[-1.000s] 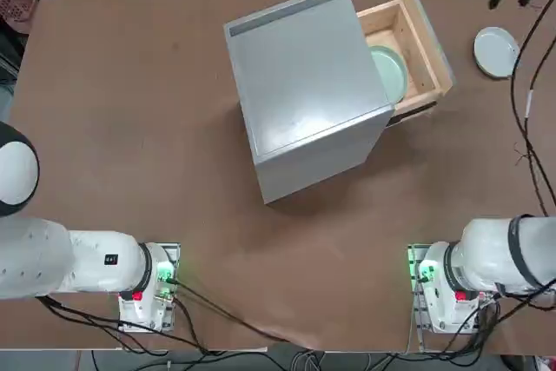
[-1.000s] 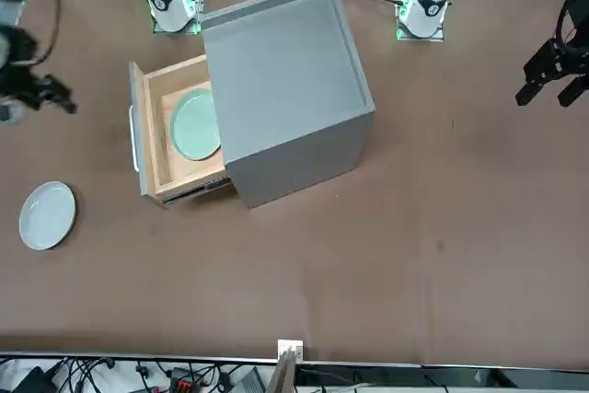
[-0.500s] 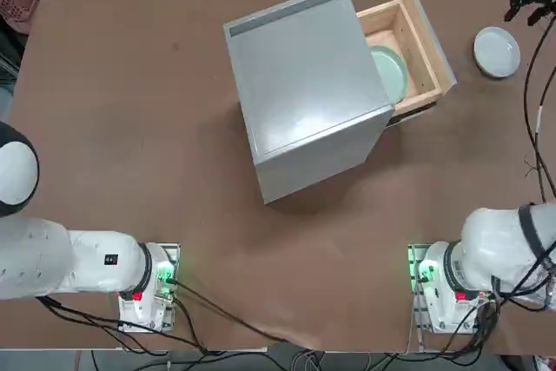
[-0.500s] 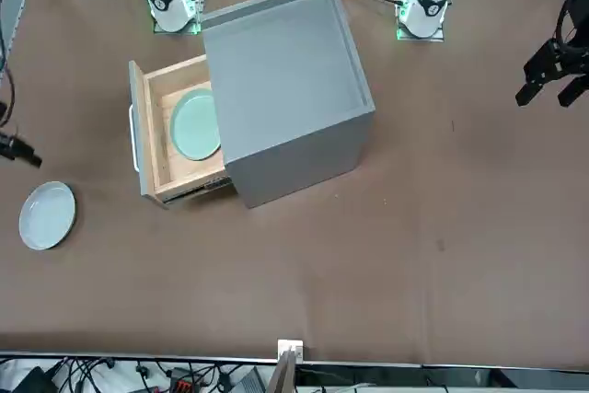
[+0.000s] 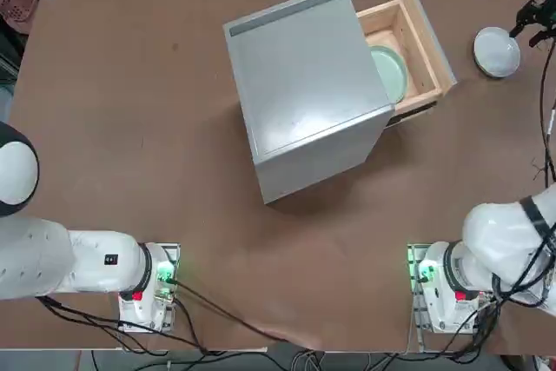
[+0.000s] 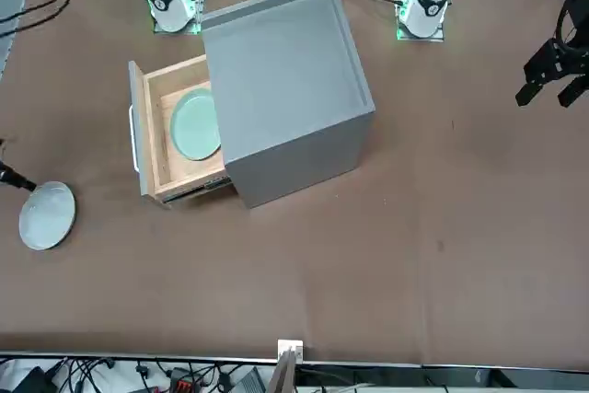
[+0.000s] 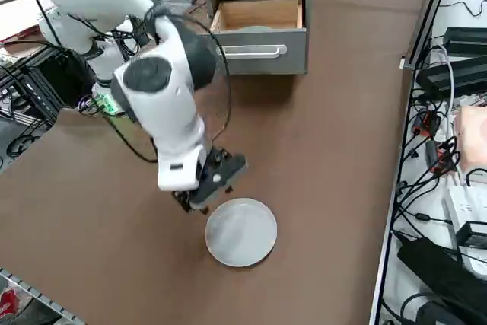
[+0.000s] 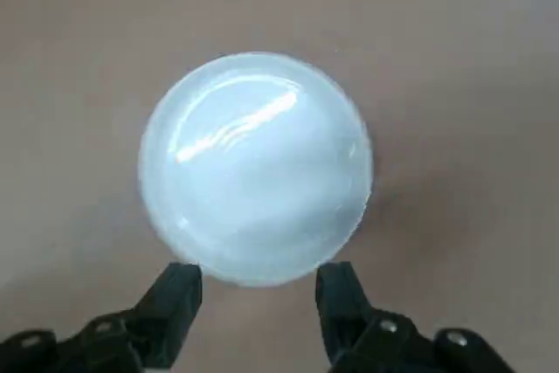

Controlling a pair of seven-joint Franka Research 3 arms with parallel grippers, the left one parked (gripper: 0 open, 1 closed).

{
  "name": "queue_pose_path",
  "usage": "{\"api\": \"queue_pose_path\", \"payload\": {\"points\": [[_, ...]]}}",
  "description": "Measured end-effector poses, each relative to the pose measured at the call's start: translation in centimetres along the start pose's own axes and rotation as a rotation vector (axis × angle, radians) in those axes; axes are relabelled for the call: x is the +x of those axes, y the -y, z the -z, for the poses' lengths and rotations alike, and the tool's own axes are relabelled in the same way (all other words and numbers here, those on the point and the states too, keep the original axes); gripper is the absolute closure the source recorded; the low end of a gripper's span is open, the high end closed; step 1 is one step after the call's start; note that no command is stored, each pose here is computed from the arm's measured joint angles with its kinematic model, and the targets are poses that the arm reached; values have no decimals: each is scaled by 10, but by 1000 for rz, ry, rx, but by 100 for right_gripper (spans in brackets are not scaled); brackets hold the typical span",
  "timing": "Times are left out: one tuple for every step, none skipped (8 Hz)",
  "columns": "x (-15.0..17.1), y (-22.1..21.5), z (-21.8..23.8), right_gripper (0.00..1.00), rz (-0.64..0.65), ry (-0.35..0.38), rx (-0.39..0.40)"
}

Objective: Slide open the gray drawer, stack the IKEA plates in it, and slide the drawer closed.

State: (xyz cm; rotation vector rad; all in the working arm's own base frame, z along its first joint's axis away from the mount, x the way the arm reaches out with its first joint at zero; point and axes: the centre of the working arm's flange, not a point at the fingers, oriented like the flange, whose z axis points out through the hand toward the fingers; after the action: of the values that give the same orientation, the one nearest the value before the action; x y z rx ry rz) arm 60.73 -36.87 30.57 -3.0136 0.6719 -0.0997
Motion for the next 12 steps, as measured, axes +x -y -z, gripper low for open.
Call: {"api": "queue_pose_path", "payload": {"points": [[11,-21,-25,23,-28,-17,3],[17,-38,-51,23,-49,-44,3],[20,-48,-75,25,-63,-72,1],[20,-56,-92,27,-74,-89,0],[19,-61,-103,27,-82,-96,0],[19,-65,-108,29,-87,-96,0],[18,-66,-110,30,-90,-93,0],[18,-66,-111,40,-91,-92,1],[18,-67,-110,47,-90,-94,0],[19,-68,-108,72,-88,-98,-1],[20,-67,-106,96,-76,-100,-1],[22,-65,-102,100,-66,-100,1]]}}
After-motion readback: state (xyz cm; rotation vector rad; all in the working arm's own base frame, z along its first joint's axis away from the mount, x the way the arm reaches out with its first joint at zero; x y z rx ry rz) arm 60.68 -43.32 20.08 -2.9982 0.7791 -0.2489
